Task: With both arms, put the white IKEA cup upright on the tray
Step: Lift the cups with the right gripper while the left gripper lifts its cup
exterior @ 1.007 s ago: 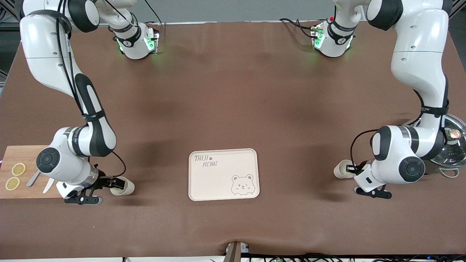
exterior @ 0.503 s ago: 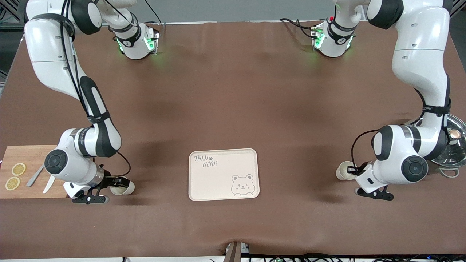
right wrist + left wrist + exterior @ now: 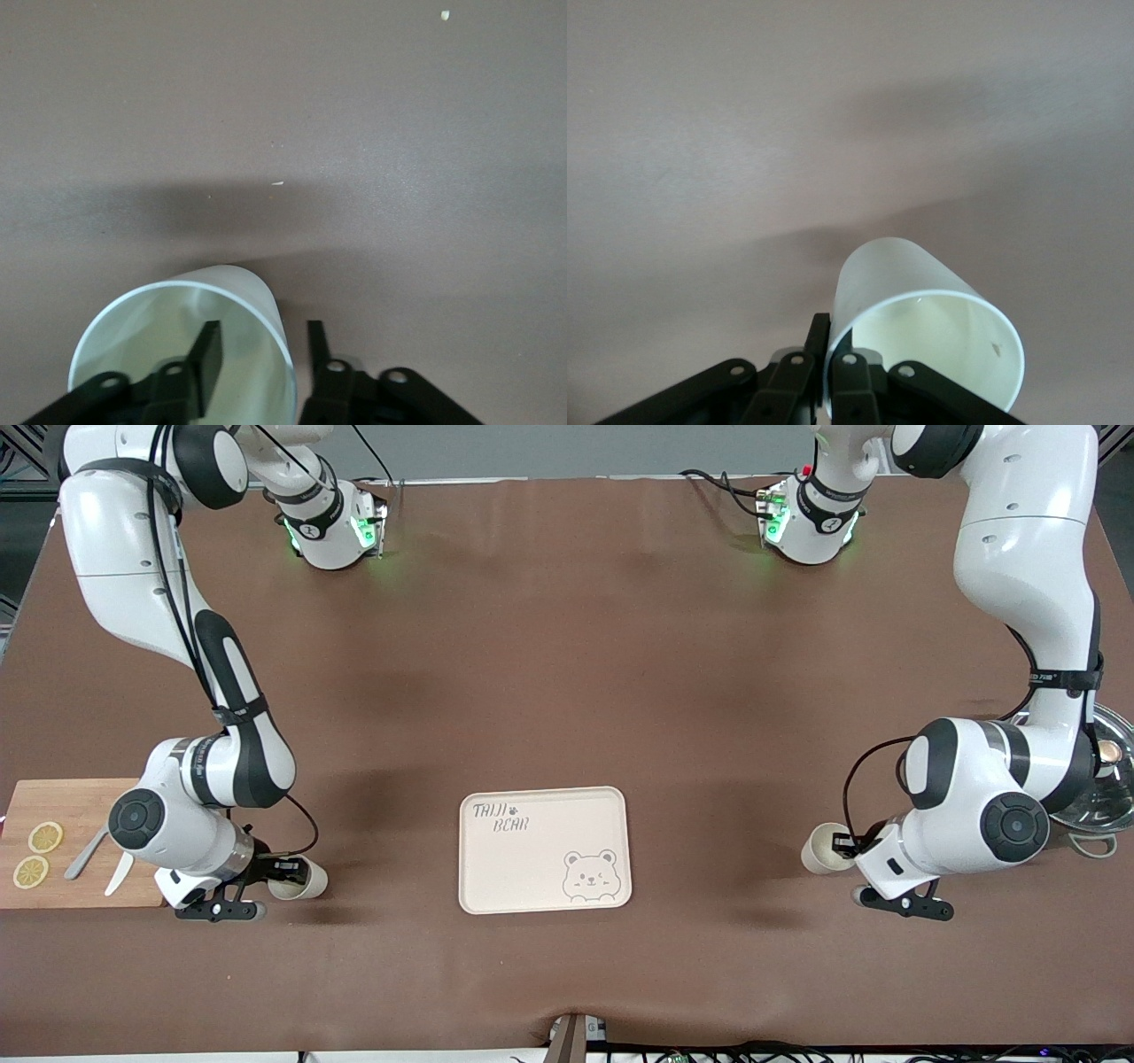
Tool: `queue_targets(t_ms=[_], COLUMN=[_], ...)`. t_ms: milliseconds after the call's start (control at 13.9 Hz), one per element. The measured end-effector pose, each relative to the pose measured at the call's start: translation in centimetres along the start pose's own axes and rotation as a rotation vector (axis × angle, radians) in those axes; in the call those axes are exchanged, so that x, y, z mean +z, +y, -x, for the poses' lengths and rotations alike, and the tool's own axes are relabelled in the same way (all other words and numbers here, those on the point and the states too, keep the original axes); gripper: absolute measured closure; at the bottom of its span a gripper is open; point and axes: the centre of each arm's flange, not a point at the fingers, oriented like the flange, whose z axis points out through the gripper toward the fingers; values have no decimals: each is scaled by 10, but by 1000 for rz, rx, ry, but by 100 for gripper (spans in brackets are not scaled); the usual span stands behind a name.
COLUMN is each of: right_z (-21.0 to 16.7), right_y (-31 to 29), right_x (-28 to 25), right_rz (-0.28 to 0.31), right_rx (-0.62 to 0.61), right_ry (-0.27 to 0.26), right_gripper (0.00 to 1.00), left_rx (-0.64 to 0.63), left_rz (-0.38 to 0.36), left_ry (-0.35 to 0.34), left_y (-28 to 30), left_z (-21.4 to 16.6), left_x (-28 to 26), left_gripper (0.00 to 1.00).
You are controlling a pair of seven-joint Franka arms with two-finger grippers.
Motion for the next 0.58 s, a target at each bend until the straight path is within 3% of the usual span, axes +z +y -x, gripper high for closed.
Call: queue_targets(t_ms=[216, 288, 575], right_z=[0, 0, 0], right_y=[0, 0, 0], right_x=[0, 0, 0], right_rz=[0, 0, 0], right_rx=[0, 0, 0], right_ry=[0, 0, 1], right_gripper=[91, 96, 96], left_rx=[-63, -87, -171], left_rz=[6, 4, 2], left_ry=[-7, -8, 9], left_y=[44, 64, 142], left_z=[1, 2, 6], left_x=[-11, -13, -20], left_gripper=[96, 96, 96])
